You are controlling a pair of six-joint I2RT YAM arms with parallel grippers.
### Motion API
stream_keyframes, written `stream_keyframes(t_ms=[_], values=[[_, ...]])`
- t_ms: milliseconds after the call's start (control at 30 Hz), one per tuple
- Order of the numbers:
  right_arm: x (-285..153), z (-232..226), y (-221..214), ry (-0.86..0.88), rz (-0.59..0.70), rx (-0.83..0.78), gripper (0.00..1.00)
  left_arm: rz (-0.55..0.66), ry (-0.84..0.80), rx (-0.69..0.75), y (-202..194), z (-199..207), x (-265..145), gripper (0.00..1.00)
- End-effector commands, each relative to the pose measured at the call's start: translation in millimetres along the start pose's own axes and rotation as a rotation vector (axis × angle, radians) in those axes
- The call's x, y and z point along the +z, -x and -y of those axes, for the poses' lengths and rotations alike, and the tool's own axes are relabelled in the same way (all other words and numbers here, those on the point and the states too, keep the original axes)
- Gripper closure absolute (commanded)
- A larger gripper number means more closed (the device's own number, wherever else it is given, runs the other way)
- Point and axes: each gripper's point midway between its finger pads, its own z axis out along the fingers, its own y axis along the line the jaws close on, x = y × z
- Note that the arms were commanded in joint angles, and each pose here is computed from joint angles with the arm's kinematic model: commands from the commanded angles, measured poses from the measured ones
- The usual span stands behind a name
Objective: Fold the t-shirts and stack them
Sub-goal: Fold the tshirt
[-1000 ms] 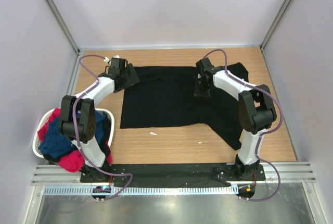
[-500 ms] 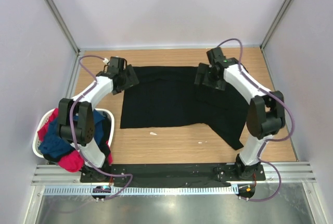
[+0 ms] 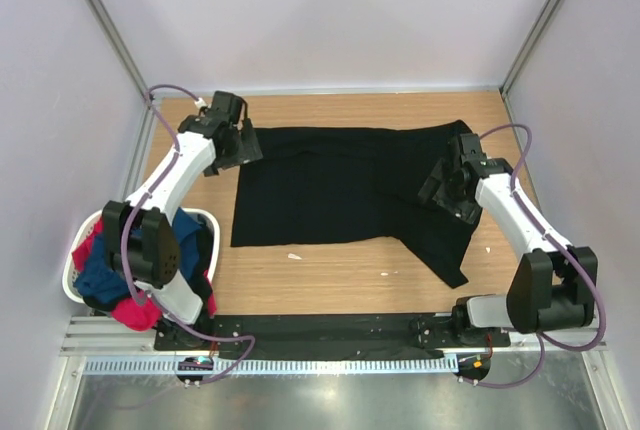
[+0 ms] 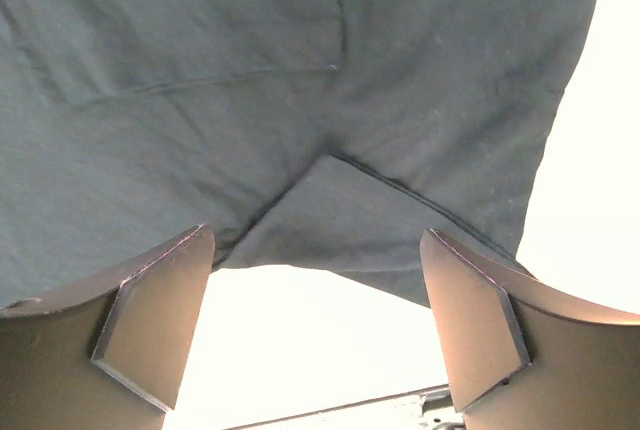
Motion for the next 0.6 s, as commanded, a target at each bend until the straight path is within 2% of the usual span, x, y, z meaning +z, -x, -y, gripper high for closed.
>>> stream_keyframes(t_ms=[0, 67, 100, 133, 200, 233, 333, 433, 467, 533, 567], values=[[-6.7, -3.4, 3.3, 0.054, 0.068, 0.05, 0.1, 0.032, 0.163, 0.141, -14.5, -30.3, -66.5, 0.0], [-4.7, -1.3, 1.5, 0.054, 0.076, 0.052, 0.1, 0.031, 0.133, 0.091, -27.0, -31.7, -79.7, 0.0], [-2.4, 2.7, -2.7, 0.043, 0.067, 0.055, 0.09, -0.011, 0.092, 0.069, -46.1, -30.5, -74.4, 0.0], [-0.5, 8.8, -2.0, 0.013, 0.084, 0.068, 0.08, 0.028, 0.018, 0.002, -47.9, -25.1, -89.3, 0.0], [4.1, 20.9, 1.1, -0.045, 0.108, 0.098, 0.08, 0.072, -0.117, -0.062, -51.3, -4.4, -88.4, 0.0], [7.7, 23.7, 5.0, -0.064, 0.115, 0.118, 0.08, 0.066, -0.137, -0.076, -66.5, -5.3, -84.5, 0.0], [10.1, 2.4, 44.9, 0.012, 0.212, 0.146, 0.1, 0.078, -0.148, -0.074, -64.0, 1.6, -78.0, 0.0], [15.5, -17.8, 86.0, 0.037, 0.257, 0.151, 0.11, 0.033, -0.181, -0.023, -59.9, 22.8, -63.8, 0.0], [32.3, -22.1, 88.7, 0.027, 0.222, 0.129, 0.11, 0.001, -0.165, -0.011, -62.6, 28.4, -50.6, 0.0], [35.0, -41.6, 115.8, 0.065, 0.26, 0.13, 0.11, 0.003, -0.207, -0.011, -54.8, 46.2, -44.4, 0.0], [50.1, -50.7, 118.7, 0.082, 0.235, 0.117, 0.11, -0.004, -0.212, -0.009, -53.4, 53.7, -34.3, 0.0]])
